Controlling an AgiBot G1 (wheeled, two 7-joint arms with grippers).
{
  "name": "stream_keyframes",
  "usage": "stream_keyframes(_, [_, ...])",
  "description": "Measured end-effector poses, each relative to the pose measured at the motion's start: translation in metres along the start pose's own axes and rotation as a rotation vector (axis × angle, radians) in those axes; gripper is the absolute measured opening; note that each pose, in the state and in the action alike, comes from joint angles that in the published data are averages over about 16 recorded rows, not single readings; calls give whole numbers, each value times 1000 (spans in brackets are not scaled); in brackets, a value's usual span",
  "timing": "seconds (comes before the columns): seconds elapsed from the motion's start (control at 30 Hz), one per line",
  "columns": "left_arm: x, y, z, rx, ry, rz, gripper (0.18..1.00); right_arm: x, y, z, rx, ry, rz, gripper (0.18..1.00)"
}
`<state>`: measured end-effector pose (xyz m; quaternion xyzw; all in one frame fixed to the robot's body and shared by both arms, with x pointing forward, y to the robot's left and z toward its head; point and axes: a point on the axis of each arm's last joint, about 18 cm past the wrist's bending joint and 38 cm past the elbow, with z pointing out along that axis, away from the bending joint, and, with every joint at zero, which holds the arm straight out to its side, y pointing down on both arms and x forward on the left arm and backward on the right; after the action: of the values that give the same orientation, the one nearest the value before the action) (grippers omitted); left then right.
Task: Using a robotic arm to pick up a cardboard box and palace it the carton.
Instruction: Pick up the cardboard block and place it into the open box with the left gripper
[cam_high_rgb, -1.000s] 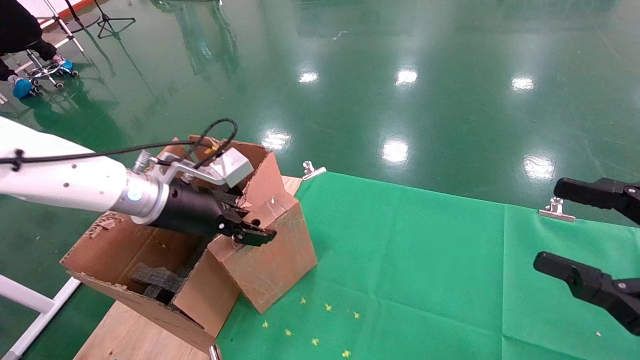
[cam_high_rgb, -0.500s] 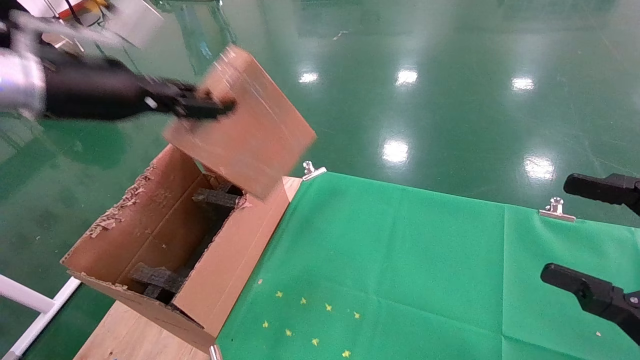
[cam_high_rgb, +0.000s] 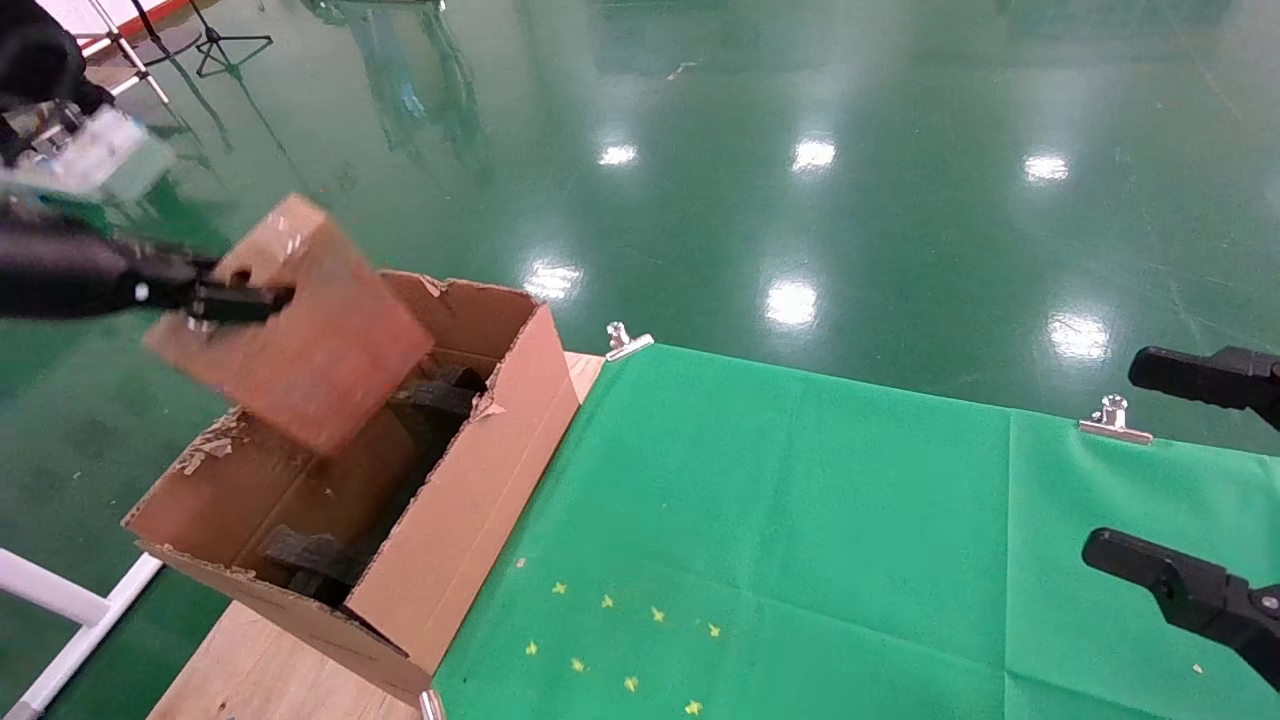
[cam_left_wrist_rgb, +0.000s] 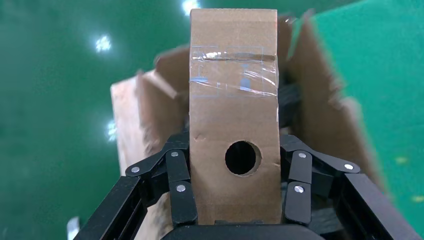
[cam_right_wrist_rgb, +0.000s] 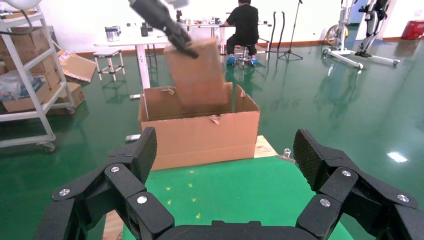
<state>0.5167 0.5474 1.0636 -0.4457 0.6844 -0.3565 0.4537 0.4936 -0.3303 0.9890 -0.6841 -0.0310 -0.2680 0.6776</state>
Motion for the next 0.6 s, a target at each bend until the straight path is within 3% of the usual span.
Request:
stream_keyframes(0.27, [-24, 41, 31, -89, -74, -36, 387, 0, 0, 0, 0, 0, 0, 1001])
stream_keyframes(0.6, [-34, 74, 69, -170, -124, -74, 371, 0, 0, 0, 0, 0, 0, 1001])
